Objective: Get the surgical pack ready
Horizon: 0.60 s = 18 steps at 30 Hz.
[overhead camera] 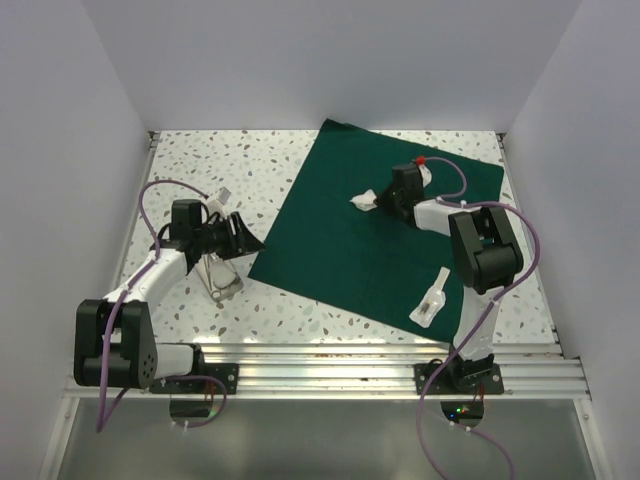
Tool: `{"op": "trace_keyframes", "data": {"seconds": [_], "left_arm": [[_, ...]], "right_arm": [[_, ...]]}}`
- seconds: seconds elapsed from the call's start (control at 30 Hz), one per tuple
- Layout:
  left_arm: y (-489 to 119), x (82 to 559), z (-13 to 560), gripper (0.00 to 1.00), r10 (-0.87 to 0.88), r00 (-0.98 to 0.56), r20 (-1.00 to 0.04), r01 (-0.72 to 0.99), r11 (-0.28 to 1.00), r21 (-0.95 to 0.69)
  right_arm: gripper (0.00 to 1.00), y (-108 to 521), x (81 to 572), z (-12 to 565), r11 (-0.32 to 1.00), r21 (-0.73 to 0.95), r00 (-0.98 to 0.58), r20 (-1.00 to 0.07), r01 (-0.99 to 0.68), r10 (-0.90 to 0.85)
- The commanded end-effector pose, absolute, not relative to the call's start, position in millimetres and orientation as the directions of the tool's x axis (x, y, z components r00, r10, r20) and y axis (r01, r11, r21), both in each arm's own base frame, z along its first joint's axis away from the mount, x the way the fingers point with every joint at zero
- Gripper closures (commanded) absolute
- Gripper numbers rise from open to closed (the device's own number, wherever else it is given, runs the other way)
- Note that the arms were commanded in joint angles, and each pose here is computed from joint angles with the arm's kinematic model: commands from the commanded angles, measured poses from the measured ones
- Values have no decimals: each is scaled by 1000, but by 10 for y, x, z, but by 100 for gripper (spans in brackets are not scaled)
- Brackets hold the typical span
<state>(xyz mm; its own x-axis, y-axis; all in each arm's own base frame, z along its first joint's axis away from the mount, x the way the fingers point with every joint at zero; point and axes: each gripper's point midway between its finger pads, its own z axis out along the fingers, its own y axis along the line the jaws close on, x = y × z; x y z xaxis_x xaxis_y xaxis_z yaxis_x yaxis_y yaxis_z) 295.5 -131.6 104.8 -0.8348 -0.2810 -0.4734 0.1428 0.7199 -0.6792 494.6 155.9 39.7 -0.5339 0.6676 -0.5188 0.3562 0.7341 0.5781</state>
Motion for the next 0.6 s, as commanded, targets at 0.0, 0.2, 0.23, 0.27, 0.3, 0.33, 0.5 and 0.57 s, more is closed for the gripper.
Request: {"op": "trace_keyframes", "data": {"seconds": [0.0,0.2,0.23,0.27,0.3,0.33,0.5,0.57], "left_arm": [[-1360,2986,1102,50,-265,-817,-513,195,709,-678],[-1359,2989,1108,50,-264,-815,-516,198,709,-677],[-1358,2991,1106,50,-266,-815,-514,195,710,-677],[-1357,2987,1101,50,-265,-816,-514,196,710,-676],[-1357,2987,1101,50,-265,-816,-514,196,710,-676],[-1355,2989,1099,50,-265,-816,-514,195,711,-676],[-1366,2982,1108,50,-264,-817,-514,198,708,-678],[-1364,2979,1120,50,-263,-814,-517,201,709,-676]], "right_arm": [[100,1486,4954,611,738,585,-506,-548,337,666],[100,1441,4943,562,741,573,-508,-549,349,664],[100,1436,4947,565,741,574,-508,-549,348,663],[100,1438,4947,560,742,574,-510,-549,346,662],[100,1438,4952,561,746,572,-513,-551,342,658],[100,1456,4958,556,747,573,-518,-550,338,656],[70,1485,4923,645,753,581,-528,-553,309,644],[62,1488,4847,623,751,583,-540,-542,310,644]]}}
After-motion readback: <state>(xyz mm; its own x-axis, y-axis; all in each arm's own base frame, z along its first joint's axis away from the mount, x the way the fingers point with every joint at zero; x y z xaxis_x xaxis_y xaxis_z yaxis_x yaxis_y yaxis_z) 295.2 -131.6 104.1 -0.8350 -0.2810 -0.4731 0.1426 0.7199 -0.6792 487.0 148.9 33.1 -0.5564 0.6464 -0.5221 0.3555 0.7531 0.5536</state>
